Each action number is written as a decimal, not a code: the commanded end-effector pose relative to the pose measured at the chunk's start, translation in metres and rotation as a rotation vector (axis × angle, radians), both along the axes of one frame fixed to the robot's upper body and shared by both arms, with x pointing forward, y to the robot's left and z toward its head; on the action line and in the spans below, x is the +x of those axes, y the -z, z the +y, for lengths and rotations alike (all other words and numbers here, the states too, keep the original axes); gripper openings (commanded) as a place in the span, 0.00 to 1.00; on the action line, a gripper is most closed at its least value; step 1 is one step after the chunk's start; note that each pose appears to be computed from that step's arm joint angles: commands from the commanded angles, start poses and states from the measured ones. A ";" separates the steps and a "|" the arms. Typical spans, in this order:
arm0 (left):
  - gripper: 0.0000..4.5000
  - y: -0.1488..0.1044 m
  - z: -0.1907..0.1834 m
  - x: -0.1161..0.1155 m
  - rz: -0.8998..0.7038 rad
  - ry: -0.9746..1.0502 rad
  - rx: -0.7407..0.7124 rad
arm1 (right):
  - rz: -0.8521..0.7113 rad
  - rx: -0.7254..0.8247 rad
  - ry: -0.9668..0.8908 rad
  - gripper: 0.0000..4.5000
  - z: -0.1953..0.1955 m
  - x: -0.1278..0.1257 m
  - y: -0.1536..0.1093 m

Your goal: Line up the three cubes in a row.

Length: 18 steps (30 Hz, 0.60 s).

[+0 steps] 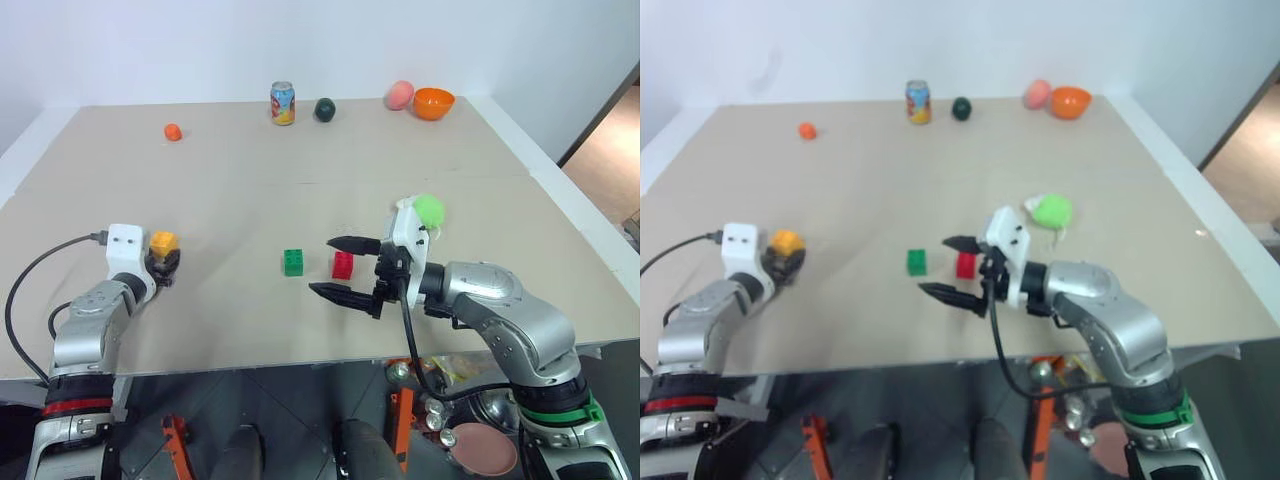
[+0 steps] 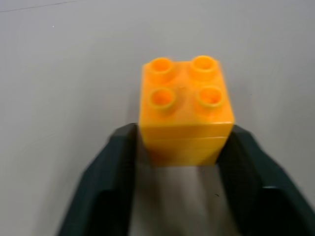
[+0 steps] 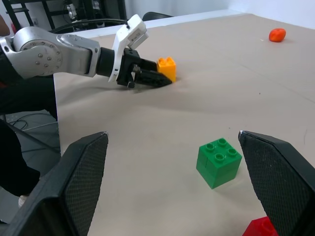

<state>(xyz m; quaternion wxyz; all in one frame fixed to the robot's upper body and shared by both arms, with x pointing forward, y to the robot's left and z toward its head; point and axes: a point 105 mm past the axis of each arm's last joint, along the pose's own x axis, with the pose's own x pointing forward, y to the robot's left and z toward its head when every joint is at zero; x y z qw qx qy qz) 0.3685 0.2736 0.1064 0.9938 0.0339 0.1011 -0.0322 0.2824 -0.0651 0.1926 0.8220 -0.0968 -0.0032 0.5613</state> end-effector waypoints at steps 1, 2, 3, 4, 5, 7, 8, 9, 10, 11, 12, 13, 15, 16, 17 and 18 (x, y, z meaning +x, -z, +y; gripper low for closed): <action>0.29 -0.010 0.004 0.002 -0.031 0.012 0.023 | -0.057 0.016 -0.012 0.97 0.000 -0.006 -0.013; 0.29 -0.011 0.002 0.002 -0.035 0.024 0.026 | -0.057 0.015 -0.011 0.97 -0.001 -0.006 -0.013; 0.29 -0.014 0.000 0.002 -0.045 0.043 0.022 | -0.055 0.014 -0.010 0.97 -0.002 -0.006 -0.013; 0.29 -0.016 -0.003 0.003 -0.052 0.064 0.027 | -0.054 0.012 -0.009 0.97 -0.002 -0.006 -0.013; 0.29 -0.019 -0.007 0.003 -0.070 0.093 0.034 | -0.051 0.011 -0.007 0.97 -0.003 -0.006 -0.012; 0.29 -0.029 -0.017 0.004 -0.106 0.170 0.037 | -0.048 0.007 -0.002 0.97 -0.006 -0.006 -0.011; 0.29 -0.034 -0.024 0.004 -0.125 0.217 0.044 | -0.047 0.005 0.002 0.97 -0.007 -0.005 -0.011; 0.29 -0.040 -0.033 0.003 -0.147 0.287 0.055 | -0.045 0.003 0.006 0.97 -0.009 -0.005 -0.011; 0.29 -0.045 -0.042 0.002 -0.162 0.353 0.066 | -0.044 0.000 0.010 0.97 -0.011 -0.004 -0.011; 0.29 -0.051 -0.053 0.000 -0.182 0.443 0.076 | -0.042 -0.001 0.012 0.97 -0.013 -0.004 -0.011; 0.29 -0.055 -0.063 -0.004 -0.196 0.526 0.082 | -0.040 -0.003 0.014 0.97 -0.015 -0.004 -0.011; 0.29 -0.058 -0.073 -0.008 -0.201 0.614 0.090 | -0.037 -0.008 0.013 0.97 -0.018 -0.005 -0.011; 0.29 -0.063 -0.087 -0.015 -0.203 0.752 0.131 | -0.019 -0.015 0.005 0.97 -0.025 -0.008 -0.010; 0.29 -0.063 -0.092 -0.017 -0.198 0.801 0.152 | -0.010 -0.019 -0.001 0.97 -0.029 -0.010 -0.010; 0.29 -0.062 -0.096 -0.019 -0.192 0.858 0.173 | 0.000 -0.020 -0.012 0.97 -0.033 -0.013 -0.009; 0.29 -0.061 -0.099 -0.021 -0.182 0.905 0.188 | 0.007 -0.017 -0.022 0.97 -0.036 -0.016 -0.010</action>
